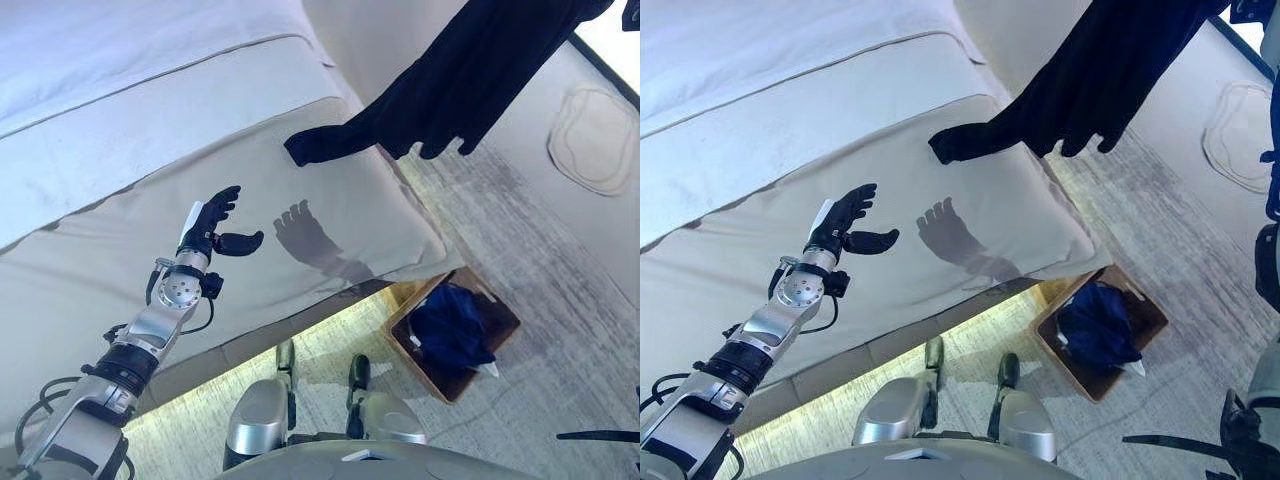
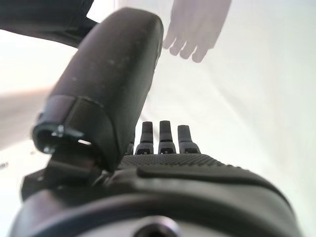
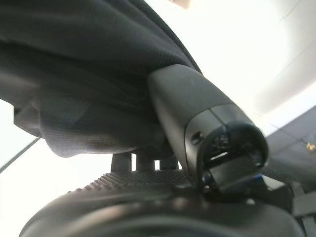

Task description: Pick up the clothes from the bed and place them into the basket

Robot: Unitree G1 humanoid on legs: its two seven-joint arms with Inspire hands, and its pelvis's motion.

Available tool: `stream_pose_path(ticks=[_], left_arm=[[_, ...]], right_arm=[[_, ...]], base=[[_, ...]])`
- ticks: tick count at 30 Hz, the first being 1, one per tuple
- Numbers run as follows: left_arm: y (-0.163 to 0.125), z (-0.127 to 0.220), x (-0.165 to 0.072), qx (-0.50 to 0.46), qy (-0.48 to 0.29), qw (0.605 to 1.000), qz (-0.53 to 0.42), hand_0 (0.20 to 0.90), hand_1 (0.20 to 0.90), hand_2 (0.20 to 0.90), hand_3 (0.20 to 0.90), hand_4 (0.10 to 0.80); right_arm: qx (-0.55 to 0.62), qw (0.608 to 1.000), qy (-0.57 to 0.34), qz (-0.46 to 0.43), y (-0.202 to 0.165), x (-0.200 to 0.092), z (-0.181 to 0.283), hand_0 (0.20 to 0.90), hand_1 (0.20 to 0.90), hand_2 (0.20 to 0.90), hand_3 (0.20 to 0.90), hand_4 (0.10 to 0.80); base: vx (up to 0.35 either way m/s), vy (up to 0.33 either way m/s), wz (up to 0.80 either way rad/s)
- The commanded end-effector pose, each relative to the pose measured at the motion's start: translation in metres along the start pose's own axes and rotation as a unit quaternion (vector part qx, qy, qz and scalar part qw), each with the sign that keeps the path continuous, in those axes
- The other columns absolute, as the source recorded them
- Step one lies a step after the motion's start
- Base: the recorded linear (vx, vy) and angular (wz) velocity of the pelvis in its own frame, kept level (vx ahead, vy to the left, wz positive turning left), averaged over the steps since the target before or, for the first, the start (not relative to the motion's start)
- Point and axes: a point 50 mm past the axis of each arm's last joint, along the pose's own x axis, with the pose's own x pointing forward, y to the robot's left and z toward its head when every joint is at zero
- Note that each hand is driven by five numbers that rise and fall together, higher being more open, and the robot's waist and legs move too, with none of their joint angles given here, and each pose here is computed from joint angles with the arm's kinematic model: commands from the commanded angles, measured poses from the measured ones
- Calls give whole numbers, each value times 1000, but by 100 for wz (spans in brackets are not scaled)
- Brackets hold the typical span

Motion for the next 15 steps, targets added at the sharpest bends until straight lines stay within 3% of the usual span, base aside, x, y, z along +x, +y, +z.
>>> stream_pose_path(ticks=[1, 9, 15], left_arm=[[-23, -29, -17, 29, 25, 999, -37, 900, 900, 900, 900, 800], [-34, -38, -20, 11, 33, 998, -47, 900, 900, 900, 900, 800], [-43, -64, -24, 24, 73, 996, -34, 900, 900, 900, 900, 800]], right_arm=[[-15, 997, -67, -34, -12, -8, 2, 300, 300, 300, 200, 100], [-24, 997, -48, -64, -37, -12, -12, 300, 300, 300, 200, 100], [-26, 997, -30, -65, -43, -16, -24, 300, 300, 300, 200, 100]], base=[[8, 1, -31], [-17, -7, -23], [9, -15, -18]])
